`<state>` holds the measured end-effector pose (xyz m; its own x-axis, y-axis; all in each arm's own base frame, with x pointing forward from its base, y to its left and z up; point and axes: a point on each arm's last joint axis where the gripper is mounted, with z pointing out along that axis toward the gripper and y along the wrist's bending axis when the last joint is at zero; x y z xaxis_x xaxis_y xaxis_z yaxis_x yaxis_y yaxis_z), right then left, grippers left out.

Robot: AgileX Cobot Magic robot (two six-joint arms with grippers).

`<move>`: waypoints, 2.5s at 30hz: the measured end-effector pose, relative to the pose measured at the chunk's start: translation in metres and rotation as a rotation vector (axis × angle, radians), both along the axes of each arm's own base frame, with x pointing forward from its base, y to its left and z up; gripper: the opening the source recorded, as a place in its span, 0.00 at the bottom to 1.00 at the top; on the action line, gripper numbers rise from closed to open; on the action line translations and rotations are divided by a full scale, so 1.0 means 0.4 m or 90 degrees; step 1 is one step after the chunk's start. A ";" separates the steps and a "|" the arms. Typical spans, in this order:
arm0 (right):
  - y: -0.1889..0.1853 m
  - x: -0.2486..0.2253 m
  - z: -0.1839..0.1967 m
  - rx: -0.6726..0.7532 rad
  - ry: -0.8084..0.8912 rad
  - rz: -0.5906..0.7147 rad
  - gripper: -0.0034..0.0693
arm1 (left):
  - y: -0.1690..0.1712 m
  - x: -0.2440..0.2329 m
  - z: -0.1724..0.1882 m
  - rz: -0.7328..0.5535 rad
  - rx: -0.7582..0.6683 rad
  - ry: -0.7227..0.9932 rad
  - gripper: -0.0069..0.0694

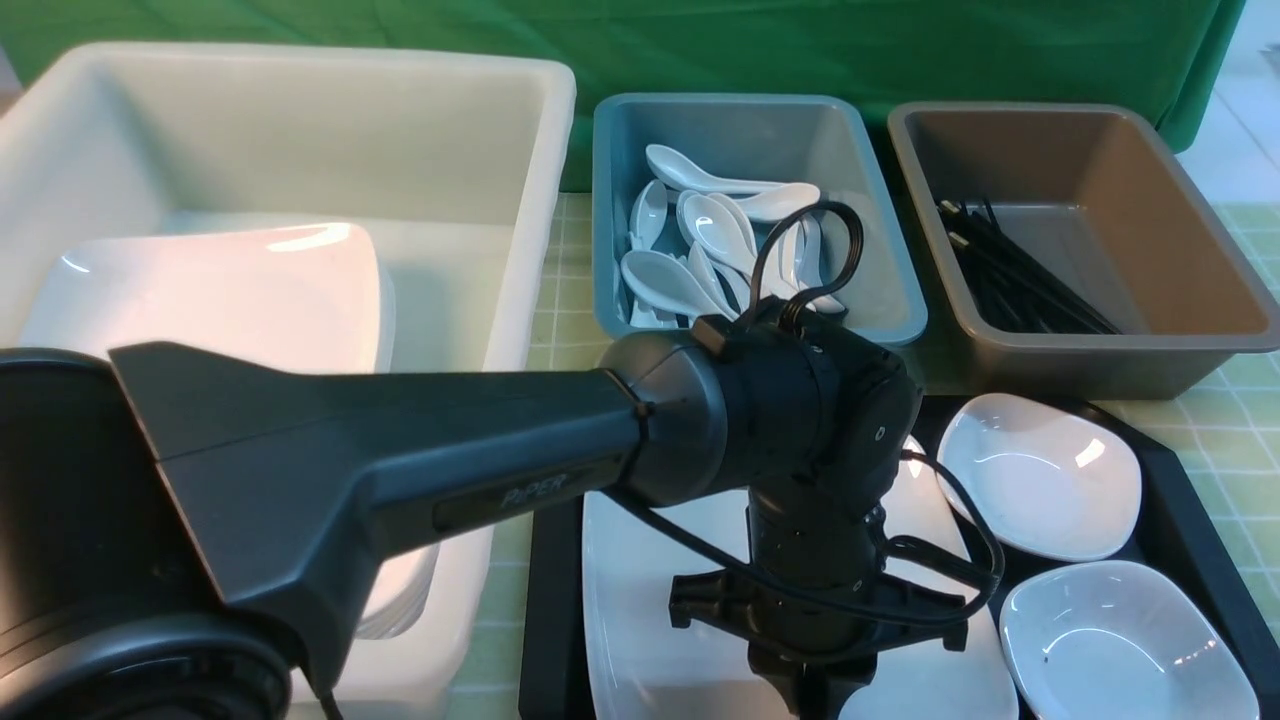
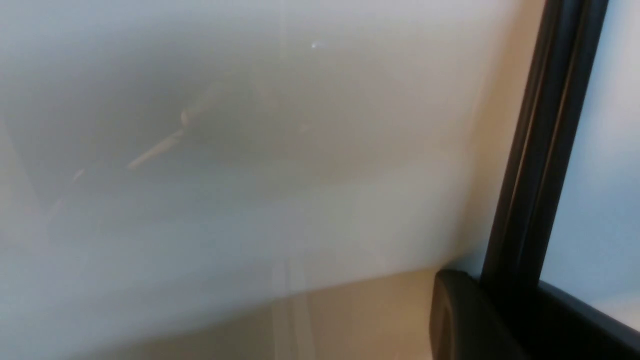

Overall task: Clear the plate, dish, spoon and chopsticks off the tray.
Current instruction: Use the left arm to grab a pair of chopsticks from the plate, then use the left arm to put the chopsticks into the small storage box on the right

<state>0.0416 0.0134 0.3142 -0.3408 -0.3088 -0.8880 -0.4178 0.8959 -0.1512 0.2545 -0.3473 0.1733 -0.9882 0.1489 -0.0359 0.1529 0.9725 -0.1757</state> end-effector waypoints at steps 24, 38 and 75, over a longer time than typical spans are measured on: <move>0.000 0.000 0.000 0.000 0.001 0.000 0.32 | -0.030 0.019 0.055 -0.041 -0.054 -0.035 0.18; 0.002 0.004 0.010 0.013 -0.027 0.001 0.32 | -0.070 0.290 0.358 0.022 -0.388 -0.182 0.18; 0.009 0.015 0.049 0.069 -0.128 0.004 0.35 | -0.141 0.511 0.112 0.098 -0.568 -0.496 0.23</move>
<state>0.0474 0.0172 0.3336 -0.1526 -0.2087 -0.9660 -0.3943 0.9091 -0.1341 0.4590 -0.4038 0.2182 -0.6598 -0.3519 -0.6639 0.4102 0.5716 -0.7106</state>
